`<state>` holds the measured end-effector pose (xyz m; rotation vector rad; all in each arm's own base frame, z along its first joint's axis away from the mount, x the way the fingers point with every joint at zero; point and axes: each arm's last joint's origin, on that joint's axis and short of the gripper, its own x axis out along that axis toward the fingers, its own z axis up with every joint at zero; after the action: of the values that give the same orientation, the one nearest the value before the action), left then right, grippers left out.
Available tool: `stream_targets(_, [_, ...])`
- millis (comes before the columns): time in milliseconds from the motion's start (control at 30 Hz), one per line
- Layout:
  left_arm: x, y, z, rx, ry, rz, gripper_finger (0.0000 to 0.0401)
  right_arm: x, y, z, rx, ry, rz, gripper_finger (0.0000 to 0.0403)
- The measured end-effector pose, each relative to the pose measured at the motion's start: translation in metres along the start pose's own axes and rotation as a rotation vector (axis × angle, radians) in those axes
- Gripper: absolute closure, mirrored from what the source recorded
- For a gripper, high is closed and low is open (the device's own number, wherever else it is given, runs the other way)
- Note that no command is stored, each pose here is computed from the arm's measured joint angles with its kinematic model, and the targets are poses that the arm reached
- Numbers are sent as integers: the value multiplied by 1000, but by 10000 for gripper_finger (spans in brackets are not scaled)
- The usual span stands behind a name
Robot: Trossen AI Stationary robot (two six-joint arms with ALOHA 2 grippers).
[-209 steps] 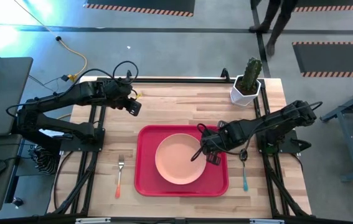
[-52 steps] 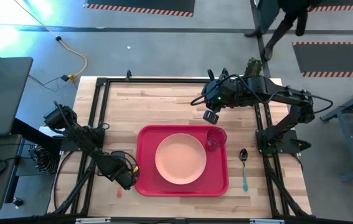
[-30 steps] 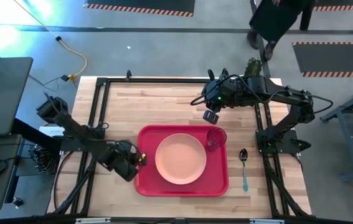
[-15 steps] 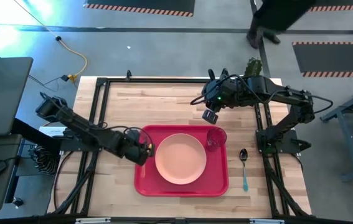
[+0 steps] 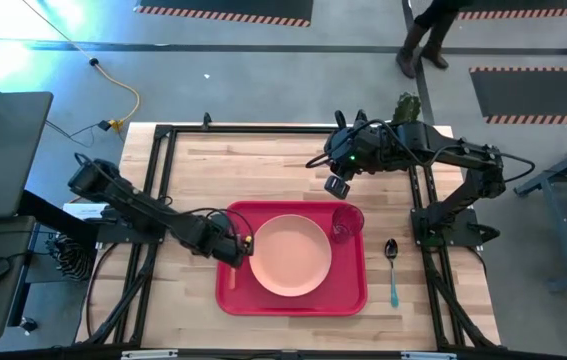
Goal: Pick and place plate/cup/fork/spoon on tray
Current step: Put the orange fork to the left of the light pink plate on the red tray
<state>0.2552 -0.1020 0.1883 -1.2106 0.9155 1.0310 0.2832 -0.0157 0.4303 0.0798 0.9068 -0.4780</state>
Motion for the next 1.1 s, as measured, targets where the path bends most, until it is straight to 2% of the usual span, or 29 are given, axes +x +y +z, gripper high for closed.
stream_targets(133, [7,-3,-3,-4,5,-5,396,0,0,0,-1,0,0,324])
stream_targets(533, [29,-2,-9,3,19,78,396,0,0,-1,-7,13,-4,324])
stream_targets(900, [38,1,-12,27,43,140,396,0,-1,-2,-12,25,-7,324])
stream_targets(1100, [43,-1,-14,27,57,131,395,0,-1,-3,-16,34,-9,324])
